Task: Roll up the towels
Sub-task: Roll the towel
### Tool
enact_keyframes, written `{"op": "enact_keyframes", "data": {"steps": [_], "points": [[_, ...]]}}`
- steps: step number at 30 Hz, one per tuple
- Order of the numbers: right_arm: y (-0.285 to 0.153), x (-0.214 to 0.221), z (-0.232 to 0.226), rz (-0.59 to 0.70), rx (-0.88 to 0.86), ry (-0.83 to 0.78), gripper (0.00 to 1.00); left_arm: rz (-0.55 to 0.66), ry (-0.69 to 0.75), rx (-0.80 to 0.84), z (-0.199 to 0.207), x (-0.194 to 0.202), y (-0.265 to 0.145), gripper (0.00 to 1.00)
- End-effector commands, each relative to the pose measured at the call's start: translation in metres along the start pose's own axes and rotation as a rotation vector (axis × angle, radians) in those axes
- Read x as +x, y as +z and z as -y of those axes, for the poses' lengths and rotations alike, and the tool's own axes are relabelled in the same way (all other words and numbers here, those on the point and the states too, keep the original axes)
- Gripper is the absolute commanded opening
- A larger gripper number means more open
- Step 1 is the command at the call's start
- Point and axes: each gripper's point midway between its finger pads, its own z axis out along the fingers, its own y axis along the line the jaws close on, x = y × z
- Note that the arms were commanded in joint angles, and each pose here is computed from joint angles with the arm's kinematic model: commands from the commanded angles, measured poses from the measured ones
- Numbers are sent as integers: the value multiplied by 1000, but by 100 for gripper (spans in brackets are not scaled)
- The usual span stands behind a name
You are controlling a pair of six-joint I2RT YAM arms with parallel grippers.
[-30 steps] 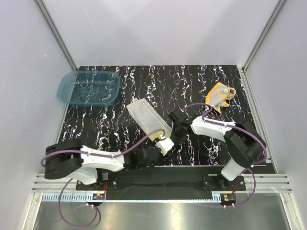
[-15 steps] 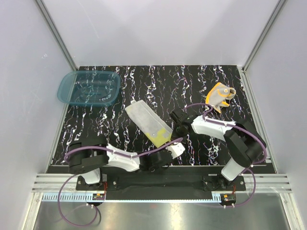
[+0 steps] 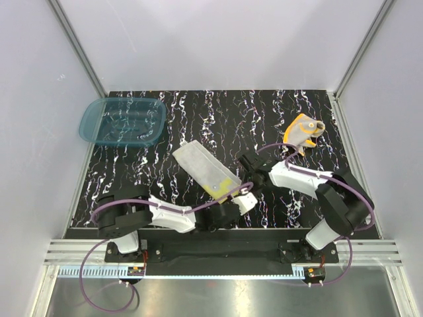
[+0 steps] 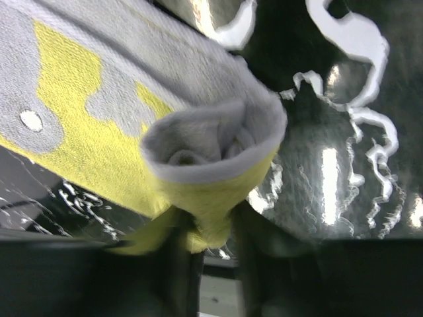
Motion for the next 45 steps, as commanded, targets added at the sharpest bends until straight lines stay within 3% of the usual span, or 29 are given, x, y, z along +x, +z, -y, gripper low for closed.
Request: {"op": "enact_keyframes", "data": {"steps": [1,4,7,11,15,18,21,22,24,32,36,45], "points": [[-24,5,2,-1,-1,-21,45,42,-155,134,5,-16,-4,15],[-43,-7,0,59,7,-42,64,38,-256,205,3,-20,-7,15],[-62,-19,3,132,35,-46,73,60,-376,294,3,-29,-9,15],[-84,-28,5,231,-5,-19,74,96,-563,412,2,-40,-15,16],[-110,-29,-15,339,-253,8,74,114,-712,508,-3,-48,-21,16],[-109,-22,-16,375,-381,24,75,157,-847,566,-18,-57,-25,16],[-94,-16,-12,369,-418,36,76,186,-1018,658,-26,-53,-33,16],[-87,-13,-10,356,-411,34,76,255,-1036,691,-33,-65,-39,16],[-79,-14,-11,345,-404,33,77,249,-1118,722,-36,-63,-41,16],[-64,-25,-27,364,-445,49,78,227,-1236,783,-31,-49,-34,16],[-51,-22,-35,312,-446,49,78,215,-1267,794,-29,-42,-29,16],[-30,-10,-16,250,-359,107,74,186,-1221,743,-32,-38,-22,17]]}}
